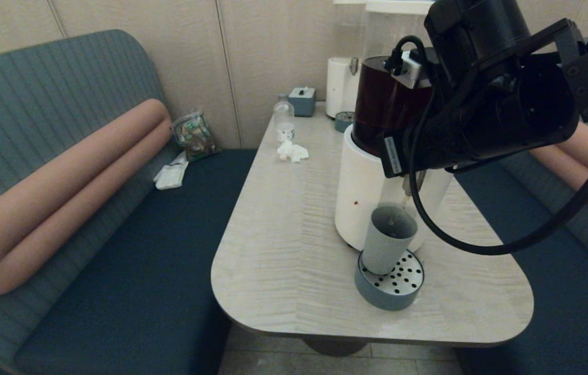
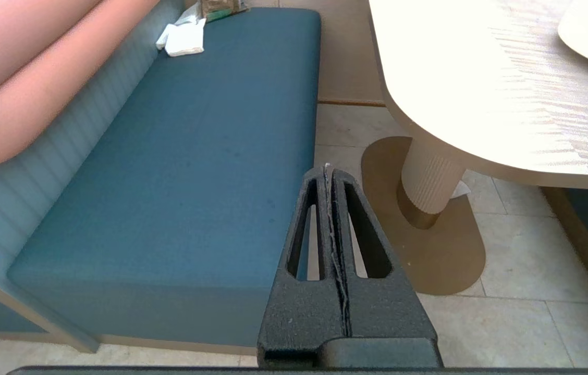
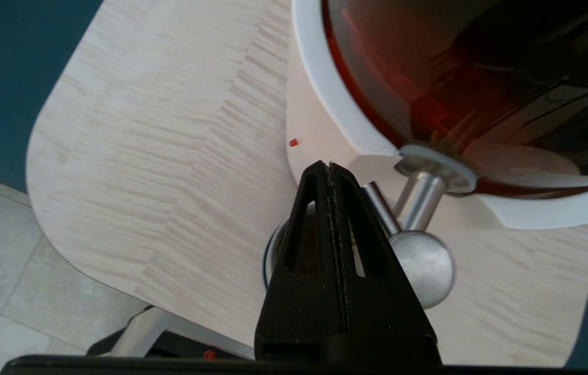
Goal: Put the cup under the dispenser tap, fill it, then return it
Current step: Turn off the faucet
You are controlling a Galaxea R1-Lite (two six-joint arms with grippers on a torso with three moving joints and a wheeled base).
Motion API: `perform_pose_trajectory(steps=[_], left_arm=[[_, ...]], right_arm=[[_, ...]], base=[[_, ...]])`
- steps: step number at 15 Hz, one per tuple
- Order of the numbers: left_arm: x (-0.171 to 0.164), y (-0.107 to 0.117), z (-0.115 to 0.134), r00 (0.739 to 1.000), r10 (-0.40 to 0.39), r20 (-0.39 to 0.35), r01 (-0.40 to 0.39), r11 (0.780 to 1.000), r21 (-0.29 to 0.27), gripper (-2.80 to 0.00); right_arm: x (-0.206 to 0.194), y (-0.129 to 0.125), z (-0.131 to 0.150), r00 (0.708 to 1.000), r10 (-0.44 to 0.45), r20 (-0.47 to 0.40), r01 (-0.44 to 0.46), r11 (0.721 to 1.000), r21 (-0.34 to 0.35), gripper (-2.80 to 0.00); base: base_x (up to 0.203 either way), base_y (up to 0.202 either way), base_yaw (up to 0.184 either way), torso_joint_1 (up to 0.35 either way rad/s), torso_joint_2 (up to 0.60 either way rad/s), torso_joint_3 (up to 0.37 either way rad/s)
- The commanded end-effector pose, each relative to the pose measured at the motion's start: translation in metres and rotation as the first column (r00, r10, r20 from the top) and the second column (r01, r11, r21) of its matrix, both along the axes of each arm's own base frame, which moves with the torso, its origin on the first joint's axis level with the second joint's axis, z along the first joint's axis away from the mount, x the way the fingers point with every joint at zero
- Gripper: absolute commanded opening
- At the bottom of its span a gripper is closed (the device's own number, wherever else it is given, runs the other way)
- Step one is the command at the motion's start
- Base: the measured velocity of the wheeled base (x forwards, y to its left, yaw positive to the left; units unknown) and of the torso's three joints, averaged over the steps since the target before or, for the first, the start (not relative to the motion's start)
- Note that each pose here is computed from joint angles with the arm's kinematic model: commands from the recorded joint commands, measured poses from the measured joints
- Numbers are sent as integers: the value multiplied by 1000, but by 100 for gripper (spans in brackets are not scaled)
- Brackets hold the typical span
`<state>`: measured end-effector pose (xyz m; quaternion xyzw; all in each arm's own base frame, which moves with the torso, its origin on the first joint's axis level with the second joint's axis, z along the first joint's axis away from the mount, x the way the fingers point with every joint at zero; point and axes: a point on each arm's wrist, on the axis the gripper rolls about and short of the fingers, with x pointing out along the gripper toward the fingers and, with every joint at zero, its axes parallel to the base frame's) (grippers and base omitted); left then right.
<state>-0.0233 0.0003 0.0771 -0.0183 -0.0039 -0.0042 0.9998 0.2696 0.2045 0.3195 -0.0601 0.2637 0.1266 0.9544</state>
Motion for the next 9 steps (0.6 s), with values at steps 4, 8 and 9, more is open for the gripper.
perform_pose_trajectory(steps=[4,8,9], left_arm=[[0,0,0,1000,1,1,-1,1000,0,-280],[0,0,0,1000,1,1,-1,1000,0,-280],[0,0,0,1000,1,1,-1,1000,0,-280]], right_arm=[[2,-2,0,1000,-22,15,22,999,-31,-280],[3,-1,0,999,-16,31,18,999,-36,-280],[3,-1,1,999,-19,35,20,999,-41,-280]], base=[[0,0,0,0,0,0],[0,0,0,0,0,0],[0,0,0,0,0,0]])
